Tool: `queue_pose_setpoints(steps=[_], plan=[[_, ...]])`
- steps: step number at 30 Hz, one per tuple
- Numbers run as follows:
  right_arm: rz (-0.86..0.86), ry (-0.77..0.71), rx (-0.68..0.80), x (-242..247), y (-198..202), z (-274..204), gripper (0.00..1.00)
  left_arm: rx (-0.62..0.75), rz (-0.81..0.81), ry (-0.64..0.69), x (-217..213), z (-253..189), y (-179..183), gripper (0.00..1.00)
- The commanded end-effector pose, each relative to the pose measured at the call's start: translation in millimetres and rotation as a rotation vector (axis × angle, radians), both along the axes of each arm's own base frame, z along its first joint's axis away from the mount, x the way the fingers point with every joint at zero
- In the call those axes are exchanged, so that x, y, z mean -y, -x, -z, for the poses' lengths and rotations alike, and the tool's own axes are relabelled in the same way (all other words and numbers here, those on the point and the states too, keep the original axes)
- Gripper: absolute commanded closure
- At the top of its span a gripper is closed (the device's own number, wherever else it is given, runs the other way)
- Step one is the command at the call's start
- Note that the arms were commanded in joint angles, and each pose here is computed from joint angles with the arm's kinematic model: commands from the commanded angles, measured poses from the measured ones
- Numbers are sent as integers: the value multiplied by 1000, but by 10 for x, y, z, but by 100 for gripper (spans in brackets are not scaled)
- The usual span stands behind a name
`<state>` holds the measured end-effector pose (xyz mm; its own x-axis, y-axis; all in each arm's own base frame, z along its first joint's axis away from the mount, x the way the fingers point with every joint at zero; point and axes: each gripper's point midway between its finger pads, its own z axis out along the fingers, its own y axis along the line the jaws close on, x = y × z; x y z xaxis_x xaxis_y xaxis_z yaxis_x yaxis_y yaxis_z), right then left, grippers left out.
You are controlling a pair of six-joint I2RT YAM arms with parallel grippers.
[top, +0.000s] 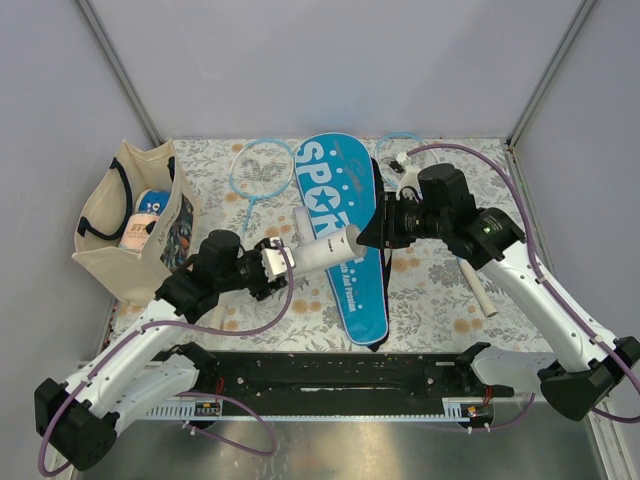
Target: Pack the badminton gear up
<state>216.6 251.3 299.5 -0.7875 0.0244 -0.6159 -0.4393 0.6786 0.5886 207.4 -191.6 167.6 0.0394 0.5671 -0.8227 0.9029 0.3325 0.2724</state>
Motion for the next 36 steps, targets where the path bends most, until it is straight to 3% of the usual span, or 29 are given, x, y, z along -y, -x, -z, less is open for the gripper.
queue_pose_setpoints(steps=[1,12,20,24,29,36], plan=[[-28,-60,-31,-177,61,47,61,123,39,199,290,-654,-123,53],[38,-29,-51,-244,-38,249,56,25,-3,286,431,-733,-169,56],[-137,36,-1,-359,94,253,53,28,-12,291,419,-782,-174,56],[-89,60,-1,-299,62,286,52,16,-33,301,421,-827,-197,56],[127,47,55,-64,-202,88,36,-21,-88,326,390,-840,-213,57],[335,-234,235,261,-350,-545,9,-58,-117,457,413,-988,-132,56]])
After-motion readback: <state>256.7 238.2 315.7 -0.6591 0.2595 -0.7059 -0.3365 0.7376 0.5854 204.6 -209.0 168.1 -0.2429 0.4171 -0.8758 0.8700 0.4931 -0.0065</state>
